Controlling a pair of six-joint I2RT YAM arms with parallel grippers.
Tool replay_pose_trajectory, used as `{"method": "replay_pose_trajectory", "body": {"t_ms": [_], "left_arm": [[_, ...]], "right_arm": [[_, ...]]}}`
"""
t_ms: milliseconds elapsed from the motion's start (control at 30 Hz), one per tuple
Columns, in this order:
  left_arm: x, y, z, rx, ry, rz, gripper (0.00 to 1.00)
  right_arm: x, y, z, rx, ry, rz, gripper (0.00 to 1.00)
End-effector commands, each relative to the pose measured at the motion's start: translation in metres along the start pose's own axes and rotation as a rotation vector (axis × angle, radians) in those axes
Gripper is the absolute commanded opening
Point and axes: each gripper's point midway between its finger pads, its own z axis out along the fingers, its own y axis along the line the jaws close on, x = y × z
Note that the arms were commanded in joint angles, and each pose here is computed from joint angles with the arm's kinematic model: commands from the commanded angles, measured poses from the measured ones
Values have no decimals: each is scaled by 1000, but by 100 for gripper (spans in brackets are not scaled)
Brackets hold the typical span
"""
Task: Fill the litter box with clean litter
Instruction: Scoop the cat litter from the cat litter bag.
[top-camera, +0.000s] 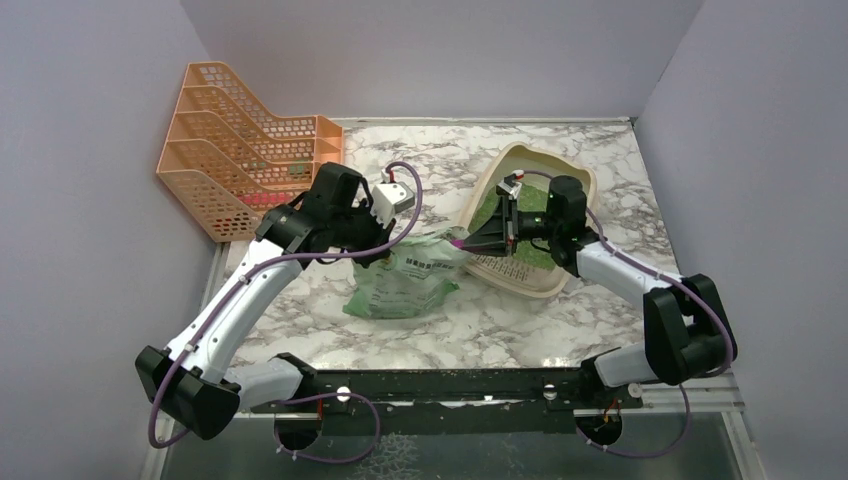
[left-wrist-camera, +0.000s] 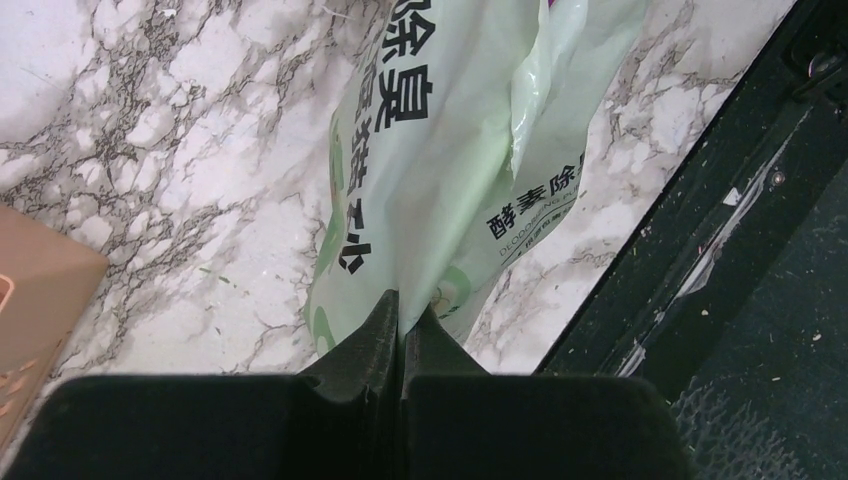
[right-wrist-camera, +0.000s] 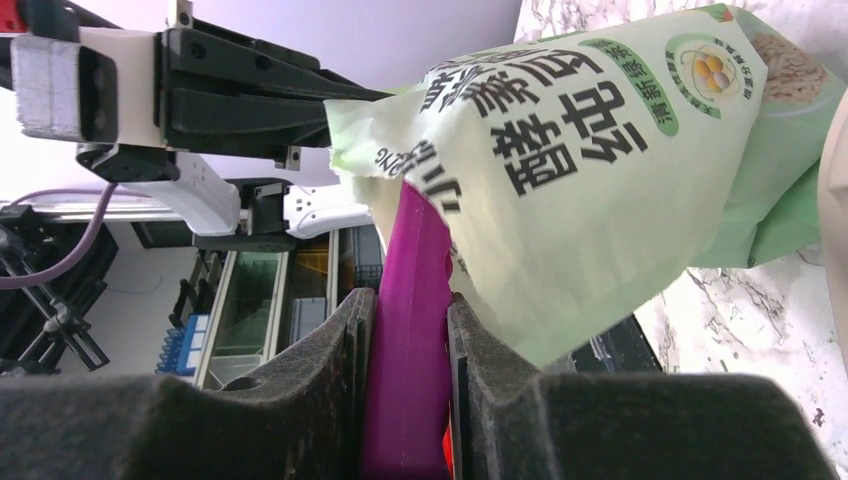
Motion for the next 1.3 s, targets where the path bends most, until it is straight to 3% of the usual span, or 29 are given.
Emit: {"method": "replay_pose_trajectory", "body": {"t_ms": [0, 333, 533, 733, 933, 1267], "left_arm": [[-20, -13, -13, 34, -123, 45, 0], [-19, -16, -21, 24, -146, 52, 0], [-26, -24, -19, 77, -156, 27, 39], [-27, -36, -12, 168, -144, -6, 50], [-17, -36, -9, 166, -116, -30, 46], [-2, -35, -8, 160, -57, -30, 11]], "right_arm": [[-2, 34, -16, -73, -30, -136, 1], [-7, 34, -38, -60, -81, -117, 1], [-3, 34, -44, -56, -78, -112, 1], [-1, 33, -47, -48, -82, -110, 1], [-3, 30, -58, -41, -113, -96, 1], [-3, 23, -74, -31, -142, -68, 1]]}}
